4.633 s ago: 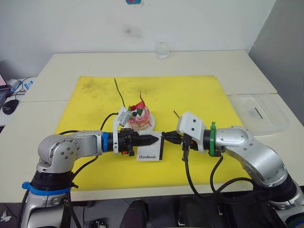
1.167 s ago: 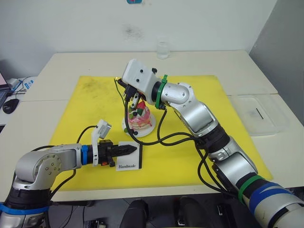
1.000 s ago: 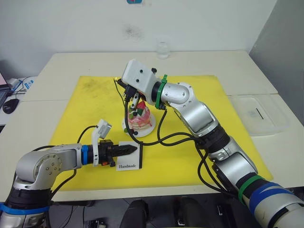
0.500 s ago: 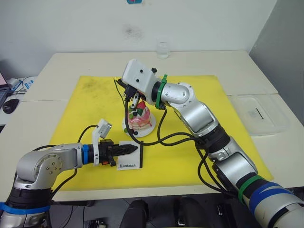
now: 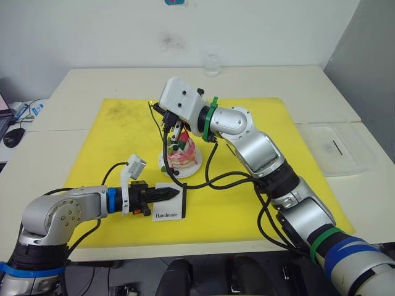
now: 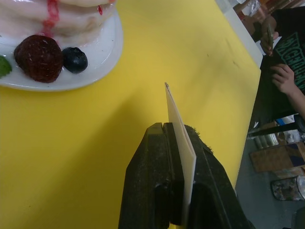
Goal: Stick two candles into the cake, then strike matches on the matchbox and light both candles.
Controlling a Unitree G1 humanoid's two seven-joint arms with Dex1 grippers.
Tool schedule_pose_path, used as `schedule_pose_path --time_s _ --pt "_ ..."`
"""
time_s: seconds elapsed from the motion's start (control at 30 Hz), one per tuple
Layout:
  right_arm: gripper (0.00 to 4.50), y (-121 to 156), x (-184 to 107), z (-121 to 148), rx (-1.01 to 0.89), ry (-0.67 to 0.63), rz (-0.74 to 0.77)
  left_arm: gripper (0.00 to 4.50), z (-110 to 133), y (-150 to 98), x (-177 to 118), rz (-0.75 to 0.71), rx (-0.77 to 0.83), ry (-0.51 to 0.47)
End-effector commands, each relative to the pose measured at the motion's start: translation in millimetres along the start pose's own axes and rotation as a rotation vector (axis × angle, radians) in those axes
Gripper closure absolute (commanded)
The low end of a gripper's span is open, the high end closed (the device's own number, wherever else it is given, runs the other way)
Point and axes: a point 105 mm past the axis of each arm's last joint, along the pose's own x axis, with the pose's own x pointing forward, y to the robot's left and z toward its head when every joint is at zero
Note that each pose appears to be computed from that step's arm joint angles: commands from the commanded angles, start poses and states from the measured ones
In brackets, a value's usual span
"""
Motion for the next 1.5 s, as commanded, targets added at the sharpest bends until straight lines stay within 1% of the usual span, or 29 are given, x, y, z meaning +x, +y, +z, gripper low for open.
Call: schedule_pose_path --time_s 0.03,0.6,0.8,1.03,1.23,1.5 --pt "4.47 -8.5 -4.3 23.1 -0.042 -0.069 -0.027 4.50 5.6 -3.7 0.0 -0.012 0.026 -0.014" --pt "4.47 -8.9 -3.5 27.7 -0.006 -0.078 -0.013 4.50 4.9 -3.1 0.8 -0.013 0.023 -0.013" --pt "4.47 -10.3 -3.2 33.0 -0.015 -0.093 -0.020 4.50 5.1 -2.5 0.5 -0.012 0.025 -0.013" --pt "4.47 -1.9 -2.5 39.7 0.097 -0.112 0.026 4.50 5.2 -2.7 0.4 -0.013 0.026 -0.014" --pt "4.47 -1.5 0.9 28.9 0.102 -0.059 0.013 4.50 5.6 -2.9 0.6 -0.013 0.027 -0.015" --pt "4.47 -4.1 5.0 23.5 0.134 -0.037 -0.001 4.50 5.7 -3.3 1.6 -0.017 0.027 -0.016"
